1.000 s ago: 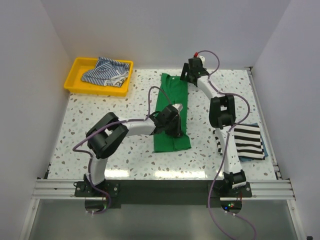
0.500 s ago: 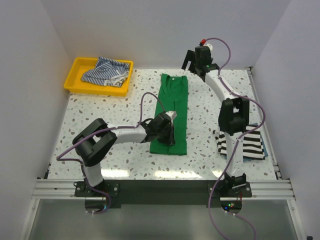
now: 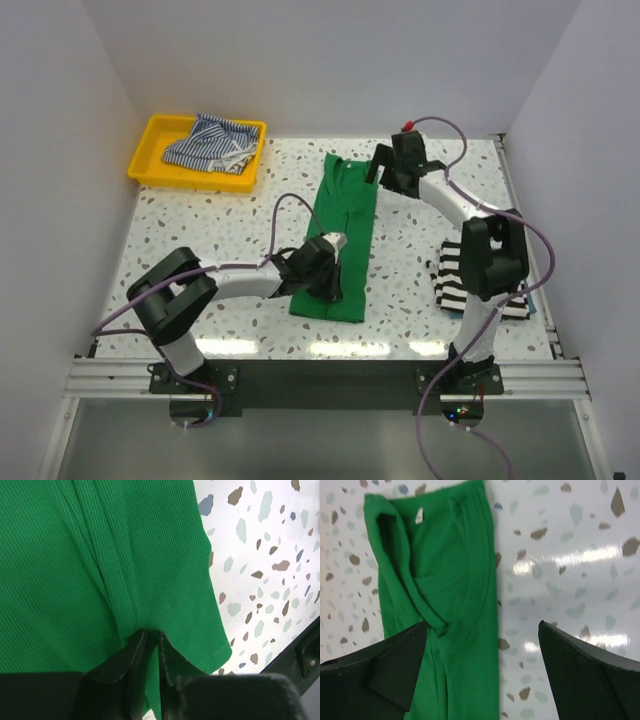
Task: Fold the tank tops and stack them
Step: Fold the tank top
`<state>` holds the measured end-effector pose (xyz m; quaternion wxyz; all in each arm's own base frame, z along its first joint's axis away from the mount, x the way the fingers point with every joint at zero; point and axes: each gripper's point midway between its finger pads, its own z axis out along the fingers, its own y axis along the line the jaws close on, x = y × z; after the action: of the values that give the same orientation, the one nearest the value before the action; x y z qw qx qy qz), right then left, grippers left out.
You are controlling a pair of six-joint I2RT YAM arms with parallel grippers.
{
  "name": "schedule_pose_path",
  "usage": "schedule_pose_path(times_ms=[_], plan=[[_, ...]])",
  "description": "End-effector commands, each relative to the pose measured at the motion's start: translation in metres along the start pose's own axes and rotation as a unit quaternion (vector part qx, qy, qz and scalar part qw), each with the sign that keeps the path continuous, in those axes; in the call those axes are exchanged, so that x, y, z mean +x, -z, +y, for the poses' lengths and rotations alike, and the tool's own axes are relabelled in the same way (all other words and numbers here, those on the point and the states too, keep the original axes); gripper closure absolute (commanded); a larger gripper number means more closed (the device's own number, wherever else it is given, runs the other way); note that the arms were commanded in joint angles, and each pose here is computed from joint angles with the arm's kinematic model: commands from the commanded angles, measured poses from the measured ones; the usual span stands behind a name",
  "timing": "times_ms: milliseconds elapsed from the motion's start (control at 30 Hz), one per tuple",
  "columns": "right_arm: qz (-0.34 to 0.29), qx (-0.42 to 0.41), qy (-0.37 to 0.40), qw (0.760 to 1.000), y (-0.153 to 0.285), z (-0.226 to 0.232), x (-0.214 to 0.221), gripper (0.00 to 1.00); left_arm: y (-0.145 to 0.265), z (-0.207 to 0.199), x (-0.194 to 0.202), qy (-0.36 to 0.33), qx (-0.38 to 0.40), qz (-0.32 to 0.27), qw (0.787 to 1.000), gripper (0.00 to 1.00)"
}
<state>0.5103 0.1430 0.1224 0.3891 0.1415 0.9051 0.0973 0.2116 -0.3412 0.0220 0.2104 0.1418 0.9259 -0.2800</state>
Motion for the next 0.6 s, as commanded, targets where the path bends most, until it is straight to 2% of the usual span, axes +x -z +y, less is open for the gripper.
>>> schedule_pose_path(times_ms=[0,33,67,133,167,233,300,433,467,533,567], plan=[[-0.006,-0.033,-0.025,0.999,0.05,0.007,0.006,0.04,0.02,-0.002,-0.005,-0.017,-0.008,-0.016,1.0,0.78],[-0.015,-0.047,-0.029,0.998,0.07,0.01,0.005,0.04,0.025,-0.006,-0.013,-0.018,-0.003,-0.027,0.999,0.76],[0.009,-0.041,-0.026,0.999,0.072,0.002,0.033,0.04,0.038,-0.017,-0.026,-0.022,0.012,-0.049,0.999,0.75],[0.005,-0.055,-0.033,0.998,0.102,0.004,0.045,0.04,0.062,-0.032,-0.048,-0.025,0.024,-0.086,0.996,0.71],[0.035,-0.046,-0.022,0.998,0.105,-0.005,0.081,0.04,0.072,-0.034,-0.056,-0.021,0.019,-0.1,0.995,0.7],[0.048,-0.04,-0.023,0.998,0.123,-0.013,0.106,0.04,0.097,-0.017,-0.062,0.004,-0.032,-0.127,0.991,0.66],[0.07,-0.054,-0.022,0.996,0.145,-0.018,0.148,0.04,0.108,0.011,-0.054,0.038,-0.087,-0.135,0.986,0.62],[0.113,-0.055,-0.044,0.991,0.172,-0.03,0.211,0.07,0.121,0.03,-0.03,0.073,-0.088,-0.13,0.985,0.57],[0.135,-0.059,-0.035,0.988,0.177,-0.033,0.237,0.1,0.118,0.037,-0.018,0.072,-0.091,-0.117,0.986,0.54],[0.137,-0.086,-0.058,0.985,0.186,-0.024,0.25,0.14,0.117,0.038,-0.008,0.073,-0.077,-0.107,0.989,0.5],[0.152,-0.09,-0.045,0.983,0.19,-0.024,0.268,0.19,0.112,0.047,0.006,0.074,-0.082,-0.092,0.99,0.49]])
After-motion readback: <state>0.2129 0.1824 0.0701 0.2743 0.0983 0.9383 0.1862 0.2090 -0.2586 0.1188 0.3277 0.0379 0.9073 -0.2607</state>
